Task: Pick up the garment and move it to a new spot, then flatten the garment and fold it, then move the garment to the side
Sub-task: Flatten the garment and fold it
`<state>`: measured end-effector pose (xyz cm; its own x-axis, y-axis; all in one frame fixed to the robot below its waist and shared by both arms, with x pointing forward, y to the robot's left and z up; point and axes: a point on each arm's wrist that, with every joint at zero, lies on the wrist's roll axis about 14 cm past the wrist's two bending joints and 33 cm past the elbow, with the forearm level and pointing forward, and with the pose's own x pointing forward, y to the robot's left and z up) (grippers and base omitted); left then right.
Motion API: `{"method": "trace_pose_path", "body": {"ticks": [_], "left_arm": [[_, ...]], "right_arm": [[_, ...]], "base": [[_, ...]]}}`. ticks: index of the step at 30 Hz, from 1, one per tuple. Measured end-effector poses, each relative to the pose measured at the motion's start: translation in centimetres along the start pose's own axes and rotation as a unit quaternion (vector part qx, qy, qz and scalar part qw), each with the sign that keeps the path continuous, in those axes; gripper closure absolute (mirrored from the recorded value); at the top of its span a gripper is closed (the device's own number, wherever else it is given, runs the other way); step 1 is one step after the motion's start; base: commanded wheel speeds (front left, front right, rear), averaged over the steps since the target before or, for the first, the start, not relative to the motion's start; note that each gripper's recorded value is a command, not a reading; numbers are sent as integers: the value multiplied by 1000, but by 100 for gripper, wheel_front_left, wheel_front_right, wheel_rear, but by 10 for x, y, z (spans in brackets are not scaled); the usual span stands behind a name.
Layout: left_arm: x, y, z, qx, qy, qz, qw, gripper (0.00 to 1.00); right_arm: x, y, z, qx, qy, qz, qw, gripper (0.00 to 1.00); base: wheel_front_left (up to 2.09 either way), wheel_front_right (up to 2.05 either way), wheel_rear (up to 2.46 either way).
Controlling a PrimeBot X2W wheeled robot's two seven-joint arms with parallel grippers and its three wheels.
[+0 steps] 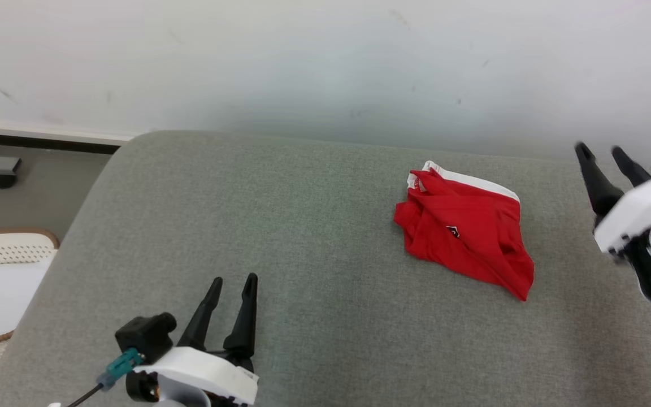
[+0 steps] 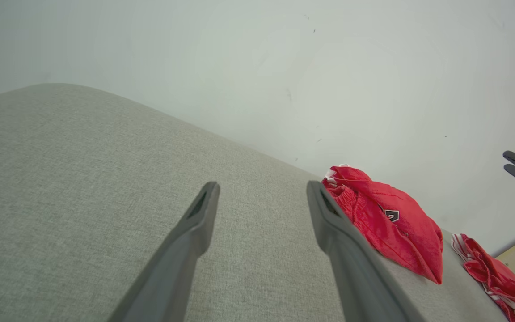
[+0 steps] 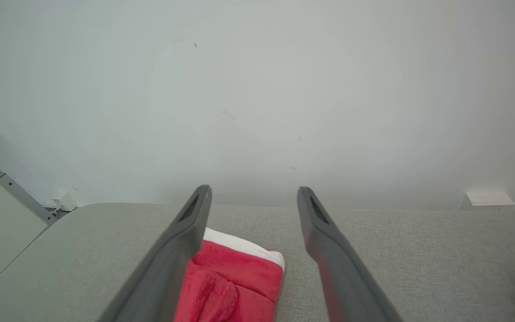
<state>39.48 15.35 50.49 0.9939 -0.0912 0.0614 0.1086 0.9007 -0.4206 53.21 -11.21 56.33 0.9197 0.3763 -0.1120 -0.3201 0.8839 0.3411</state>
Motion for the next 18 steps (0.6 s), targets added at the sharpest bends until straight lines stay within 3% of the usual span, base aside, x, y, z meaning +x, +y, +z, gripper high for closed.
{"method": "trace_pose_path", "body": {"ticks": [5, 6, 7, 8, 15, 18], "left_arm": [[-2, 2, -1, 4, 2, 1, 1000, 0], [-2, 3, -2, 4, 4, 4, 1000, 0], [-3, 5, -2, 6, 5, 6, 1000, 0], [-4, 8, -3, 7, 6, 9, 1000, 0], [-10, 27, -6, 12, 14, 34, 999, 0], [-15, 39, -2, 17, 11, 51, 998, 0]], "right_arm": [[-19, -44, -41, 3, 31, -63, 998, 0], [-20, -46, -50, 6, 40, -68, 997, 44], [-20, -48, -57, 10, 49, -72, 996, 65], [-19, -46, -64, 13, 61, -72, 995, 100], [-12, -41, -123, 44, 164, -81, 982, 100], [-4, -23, -138, 53, 186, -64, 979, 100]], "base": [[0, 0, 0], [0, 0, 0], [0, 0, 0], [0, 0, 0], [0, 0, 0], [0, 0, 0]]}}
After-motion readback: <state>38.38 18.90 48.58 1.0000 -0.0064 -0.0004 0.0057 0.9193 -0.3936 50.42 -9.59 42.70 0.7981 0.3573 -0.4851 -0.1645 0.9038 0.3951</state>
